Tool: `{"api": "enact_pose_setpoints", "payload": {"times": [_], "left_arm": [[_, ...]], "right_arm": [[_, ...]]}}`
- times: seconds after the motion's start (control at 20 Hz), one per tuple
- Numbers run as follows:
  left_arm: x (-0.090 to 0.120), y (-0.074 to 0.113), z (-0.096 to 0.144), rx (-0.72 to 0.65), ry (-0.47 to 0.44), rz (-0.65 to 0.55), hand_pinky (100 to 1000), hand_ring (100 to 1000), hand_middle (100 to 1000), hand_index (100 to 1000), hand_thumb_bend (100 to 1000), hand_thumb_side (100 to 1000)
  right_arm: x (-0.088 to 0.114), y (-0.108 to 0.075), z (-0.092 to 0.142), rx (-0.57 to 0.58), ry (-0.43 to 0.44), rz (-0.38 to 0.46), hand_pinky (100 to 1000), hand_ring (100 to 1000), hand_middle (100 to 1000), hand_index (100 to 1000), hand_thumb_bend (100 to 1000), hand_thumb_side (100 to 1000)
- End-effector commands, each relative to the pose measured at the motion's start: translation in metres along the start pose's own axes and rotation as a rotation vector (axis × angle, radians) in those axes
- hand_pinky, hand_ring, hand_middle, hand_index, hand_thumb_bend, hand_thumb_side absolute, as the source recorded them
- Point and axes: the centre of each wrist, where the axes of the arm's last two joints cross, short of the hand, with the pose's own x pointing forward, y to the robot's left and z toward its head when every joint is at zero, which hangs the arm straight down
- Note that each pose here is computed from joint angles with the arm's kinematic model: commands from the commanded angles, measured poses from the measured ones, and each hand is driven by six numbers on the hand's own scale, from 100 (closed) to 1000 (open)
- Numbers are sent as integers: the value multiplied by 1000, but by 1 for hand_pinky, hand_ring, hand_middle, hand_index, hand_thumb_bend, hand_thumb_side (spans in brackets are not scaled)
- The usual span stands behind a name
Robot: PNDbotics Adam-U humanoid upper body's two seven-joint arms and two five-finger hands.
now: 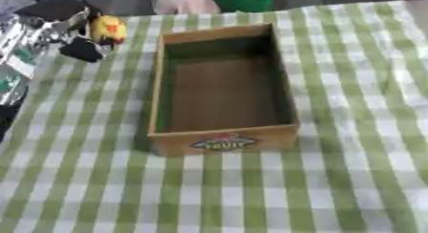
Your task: Pick up objects on the table and place them in the box.
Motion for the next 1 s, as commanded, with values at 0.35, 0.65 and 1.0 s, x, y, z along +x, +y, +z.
{"api": "enact_pose_setpoints", "payload": {"times": [0.35,0.65,1.0], "left_arm": [[85,45,18,213,-248,-36,460,611,582,732,100,363],[124,33,16,197,-347,-52,460,612,582,732,100,368],[142,4,5,79,-389,-72,460,614,581,730,100,382]], "right_arm": [[10,-6,-17,-8,-70,-21,639,728,756,815,100,704],[14,-6,-23,-13,-99,-42,643,729,757,814,100,702],[14,-5,-23,-10,-101,-44,643,728,756,815,100,704]]}}
